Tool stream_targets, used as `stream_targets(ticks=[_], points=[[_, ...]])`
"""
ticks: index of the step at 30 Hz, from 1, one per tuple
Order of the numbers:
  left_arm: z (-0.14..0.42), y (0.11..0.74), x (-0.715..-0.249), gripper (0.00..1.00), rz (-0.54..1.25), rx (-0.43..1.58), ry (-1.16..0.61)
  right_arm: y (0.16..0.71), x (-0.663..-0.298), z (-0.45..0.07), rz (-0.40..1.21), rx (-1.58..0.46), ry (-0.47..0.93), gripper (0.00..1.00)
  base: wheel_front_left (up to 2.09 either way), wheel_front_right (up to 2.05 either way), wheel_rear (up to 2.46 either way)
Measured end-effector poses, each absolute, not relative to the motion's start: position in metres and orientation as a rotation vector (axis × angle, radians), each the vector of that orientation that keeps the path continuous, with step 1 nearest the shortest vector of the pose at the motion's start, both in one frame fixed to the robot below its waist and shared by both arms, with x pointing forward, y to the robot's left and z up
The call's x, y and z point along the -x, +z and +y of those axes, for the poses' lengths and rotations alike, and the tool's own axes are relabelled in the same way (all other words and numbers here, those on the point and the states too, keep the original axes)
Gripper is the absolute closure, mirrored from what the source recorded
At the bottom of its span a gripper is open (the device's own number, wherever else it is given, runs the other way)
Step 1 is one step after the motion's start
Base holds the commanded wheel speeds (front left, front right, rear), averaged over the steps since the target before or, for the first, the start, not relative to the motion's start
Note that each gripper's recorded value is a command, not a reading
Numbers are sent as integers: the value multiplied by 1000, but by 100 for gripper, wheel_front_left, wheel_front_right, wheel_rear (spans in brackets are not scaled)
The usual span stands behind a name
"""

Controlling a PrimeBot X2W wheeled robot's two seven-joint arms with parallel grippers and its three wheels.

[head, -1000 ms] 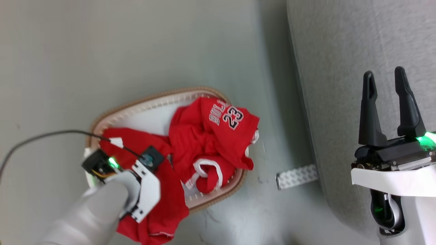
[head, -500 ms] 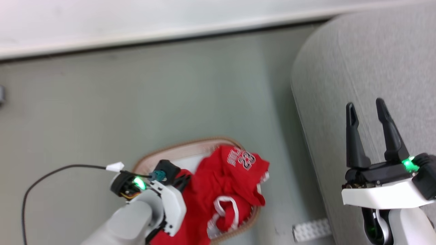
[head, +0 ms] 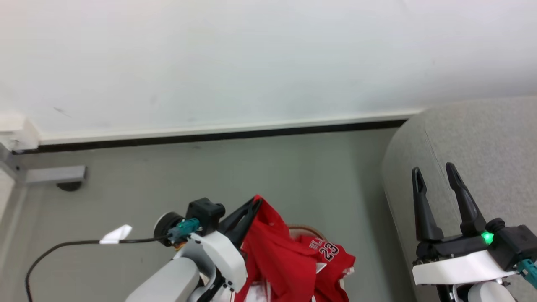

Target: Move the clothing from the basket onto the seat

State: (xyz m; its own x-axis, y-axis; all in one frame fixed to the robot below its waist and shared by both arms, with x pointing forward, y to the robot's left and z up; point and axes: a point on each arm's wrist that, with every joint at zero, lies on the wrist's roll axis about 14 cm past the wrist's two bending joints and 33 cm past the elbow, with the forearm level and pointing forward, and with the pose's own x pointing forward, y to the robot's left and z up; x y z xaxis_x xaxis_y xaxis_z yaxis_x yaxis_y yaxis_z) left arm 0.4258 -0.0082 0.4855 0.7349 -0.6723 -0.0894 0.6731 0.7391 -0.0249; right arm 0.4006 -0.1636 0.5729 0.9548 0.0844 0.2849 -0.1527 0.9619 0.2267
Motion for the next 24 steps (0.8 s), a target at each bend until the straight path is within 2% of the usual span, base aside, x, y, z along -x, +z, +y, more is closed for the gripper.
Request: stream_targets(ticks=[10,24], points=[[6,594,-417,100,-209,52,-697,580,-383,-142,-289,-273,185,0,0,0,0],[17,698,-417,100,-421,97,-673,581,-374,-110,-278,-294,279,0,0,0,0]])
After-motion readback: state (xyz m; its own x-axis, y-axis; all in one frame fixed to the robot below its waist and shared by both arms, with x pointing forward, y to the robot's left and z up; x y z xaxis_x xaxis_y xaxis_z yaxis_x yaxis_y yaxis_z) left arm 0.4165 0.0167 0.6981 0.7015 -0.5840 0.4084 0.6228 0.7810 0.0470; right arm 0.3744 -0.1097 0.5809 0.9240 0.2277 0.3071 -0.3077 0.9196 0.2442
